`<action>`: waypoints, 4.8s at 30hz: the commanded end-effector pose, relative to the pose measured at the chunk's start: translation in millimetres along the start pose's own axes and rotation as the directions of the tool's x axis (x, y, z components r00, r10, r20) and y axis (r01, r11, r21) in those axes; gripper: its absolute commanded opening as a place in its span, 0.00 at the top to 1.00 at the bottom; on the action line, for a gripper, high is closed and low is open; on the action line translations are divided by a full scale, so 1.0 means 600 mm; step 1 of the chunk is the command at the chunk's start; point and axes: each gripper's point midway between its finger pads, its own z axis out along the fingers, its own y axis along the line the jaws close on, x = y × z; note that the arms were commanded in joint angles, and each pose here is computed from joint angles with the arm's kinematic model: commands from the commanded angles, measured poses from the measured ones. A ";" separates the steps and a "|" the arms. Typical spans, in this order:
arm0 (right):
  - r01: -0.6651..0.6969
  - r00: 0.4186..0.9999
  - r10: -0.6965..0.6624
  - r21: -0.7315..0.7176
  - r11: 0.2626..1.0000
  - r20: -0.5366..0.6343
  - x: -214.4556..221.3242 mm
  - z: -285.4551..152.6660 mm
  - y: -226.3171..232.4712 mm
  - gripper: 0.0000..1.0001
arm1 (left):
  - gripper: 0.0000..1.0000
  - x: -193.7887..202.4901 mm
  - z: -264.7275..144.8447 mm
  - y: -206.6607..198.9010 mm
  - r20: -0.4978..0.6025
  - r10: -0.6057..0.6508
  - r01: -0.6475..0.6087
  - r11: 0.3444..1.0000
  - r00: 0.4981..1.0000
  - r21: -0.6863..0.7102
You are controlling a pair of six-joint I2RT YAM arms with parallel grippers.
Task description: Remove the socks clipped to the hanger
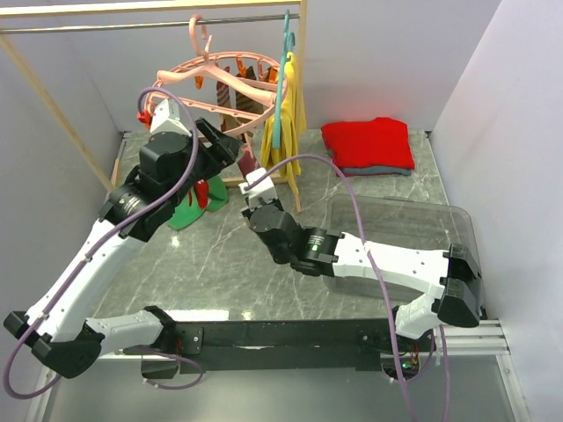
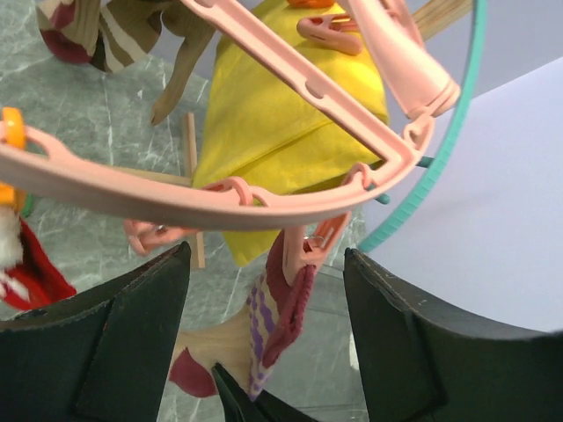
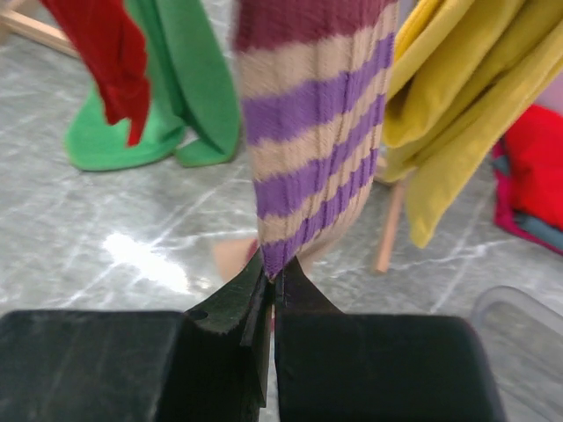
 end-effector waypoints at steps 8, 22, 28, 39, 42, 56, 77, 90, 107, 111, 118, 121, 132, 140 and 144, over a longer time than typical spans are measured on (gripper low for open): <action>0.034 0.996 -0.041 0.090 0.995 0.075 -0.040 -0.016 -0.020 1.00 | 0.22 0.009 0.037 -0.023 -0.004 0.002 -0.002 0.999 1.000 0.043; -0.016 0.996 0.014 0.019 1.000 0.091 -0.035 -0.033 -0.016 1.00 | 0.32 0.019 0.078 -0.054 0.010 0.026 -0.027 0.991 1.000 0.128; -0.017 0.995 0.015 0.012 1.000 0.095 -0.038 -0.036 -0.013 1.00 | 0.28 0.024 0.097 -0.044 0.015 0.038 -0.039 0.995 0.999 0.091; -0.016 0.995 0.016 0.006 1.000 0.099 -0.039 -0.043 -0.010 1.00 | 0.68 0.013 0.103 -0.045 0.049 0.073 -0.077 0.994 0.996 0.077; -0.017 0.995 0.016 0.009 1.000 0.095 -0.033 -0.043 -0.013 1.00 | 0.79 0.007 0.099 -0.041 0.060 0.078 -0.082 0.994 0.995 0.068; -0.058 0.997 0.057 0.011 0.998 0.049 0.023 -0.054 -0.026 1.00 | 0.99 0.000 0.080 -0.031 0.073 0.098 -0.102 0.994 0.993 0.050; -0.404 0.906 0.424 0.323 0.856 0.009 0.097 -0.181 -0.319 1.00 | 0.99 0.033 0.073 -0.050 -0.010 0.148 -0.145 0.978 0.989 0.151; -0.568 0.761 0.644 0.398 0.721 -0.080 0.239 -0.206 -0.341 1.00 | 0.99 0.046 0.068 -0.053 -0.039 0.155 -0.145 0.972 0.987 0.183; -0.468 0.843 0.502 0.198 0.861 -0.193 0.161 -0.170 -0.282 0.00 | 0.98 0.056 0.064 -0.060 -0.060 0.163 -0.147 0.965 0.985 0.218; -0.433 0.895 0.423 -0.050 0.900 -0.141 0.095 -0.131 -0.188 0.00 | 0.75 0.057 0.060 -0.062 -0.063 0.169 -0.150 0.961 0.984 0.232; -0.385 0.921 0.378 -0.337 0.859 -0.091 0.042 -0.069 -0.054 0.00 | 0.45 0.044 0.030 -0.063 -0.048 0.173 -0.157 0.957 0.984 0.245; -0.352 0.928 0.370 -0.415 0.839 -0.040 0.016 -0.050 -0.016 0.01 | 0.37 0.039 0.012 -0.063 -0.049 0.176 -0.159 0.955 0.983 0.252; -0.299 0.912 0.404 -0.554 0.777 0.074 -0.051 -0.008 0.051 0.00 | 0.09 0.025 -0.094 -0.077 -0.053 0.211 -0.175 0.908 0.976 0.380; -0.272 0.904 0.408 -0.565 0.779 0.127 -0.060 0.035 0.079 0.00 | 0.09 -0.012 -0.183 -0.026 0.033 0.217 -0.216 0.922 0.976 0.321; -0.255 0.897 0.406 -0.548 0.797 0.173 -0.068 0.063 0.084 0.00 | 0.09 -0.034 -0.216 0.016 0.092 0.215 -0.231 0.943 0.972 0.238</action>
